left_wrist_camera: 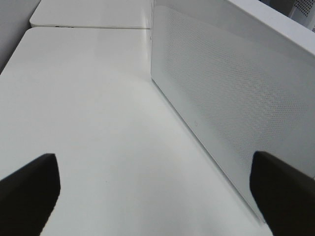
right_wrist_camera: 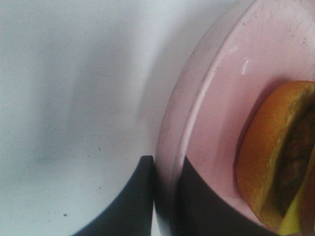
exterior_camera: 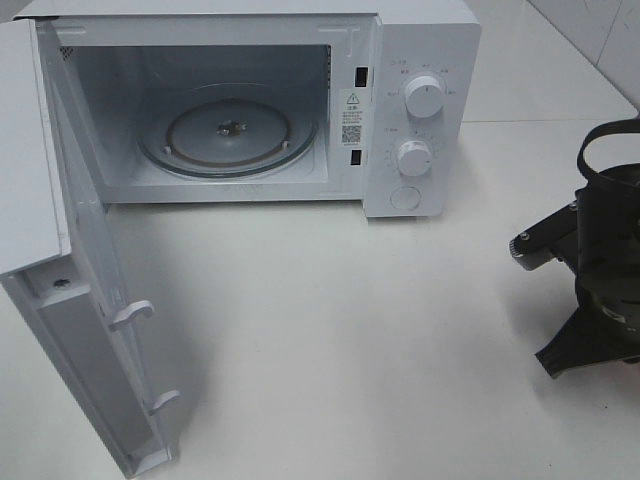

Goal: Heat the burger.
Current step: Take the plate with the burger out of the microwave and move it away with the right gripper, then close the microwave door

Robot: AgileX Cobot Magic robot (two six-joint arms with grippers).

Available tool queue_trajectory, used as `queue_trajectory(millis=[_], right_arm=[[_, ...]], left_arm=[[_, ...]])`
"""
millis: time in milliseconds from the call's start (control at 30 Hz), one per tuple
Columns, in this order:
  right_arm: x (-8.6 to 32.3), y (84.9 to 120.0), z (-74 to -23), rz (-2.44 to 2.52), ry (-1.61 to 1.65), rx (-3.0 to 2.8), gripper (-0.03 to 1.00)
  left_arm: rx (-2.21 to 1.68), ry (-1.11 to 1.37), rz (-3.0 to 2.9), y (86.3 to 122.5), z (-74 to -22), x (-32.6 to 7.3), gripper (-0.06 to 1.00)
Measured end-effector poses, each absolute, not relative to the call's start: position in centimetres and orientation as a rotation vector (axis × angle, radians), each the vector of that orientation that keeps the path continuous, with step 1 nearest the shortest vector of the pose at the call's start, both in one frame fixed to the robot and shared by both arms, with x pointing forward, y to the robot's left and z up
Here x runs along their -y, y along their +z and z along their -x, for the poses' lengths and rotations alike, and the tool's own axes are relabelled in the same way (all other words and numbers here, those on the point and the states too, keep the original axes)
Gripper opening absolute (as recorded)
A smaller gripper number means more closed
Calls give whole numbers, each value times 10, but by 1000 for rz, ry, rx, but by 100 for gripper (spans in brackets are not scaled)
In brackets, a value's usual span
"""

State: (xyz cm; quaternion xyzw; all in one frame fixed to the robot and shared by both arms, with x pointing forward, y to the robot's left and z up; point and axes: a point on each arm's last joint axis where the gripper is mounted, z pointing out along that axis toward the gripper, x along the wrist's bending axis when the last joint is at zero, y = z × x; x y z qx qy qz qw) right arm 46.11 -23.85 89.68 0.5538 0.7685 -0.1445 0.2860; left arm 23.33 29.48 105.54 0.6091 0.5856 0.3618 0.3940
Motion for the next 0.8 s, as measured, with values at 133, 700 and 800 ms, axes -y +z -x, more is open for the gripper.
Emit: queue_trajectory(millis=[133,700,800], right_arm=[[244,890,-465,-1505,-393,-2048,8],[250,872,-477,-1554,-499,-2022,30],[249,878,-479,-1554,-497,-2030,41]], left_arm=[[-1486,918,-1545,1055,-233,-295,97],[-1486,918,-1545,1055,-233,-295,97],[-1486,918,-1545,1055,-233,-295,97]])
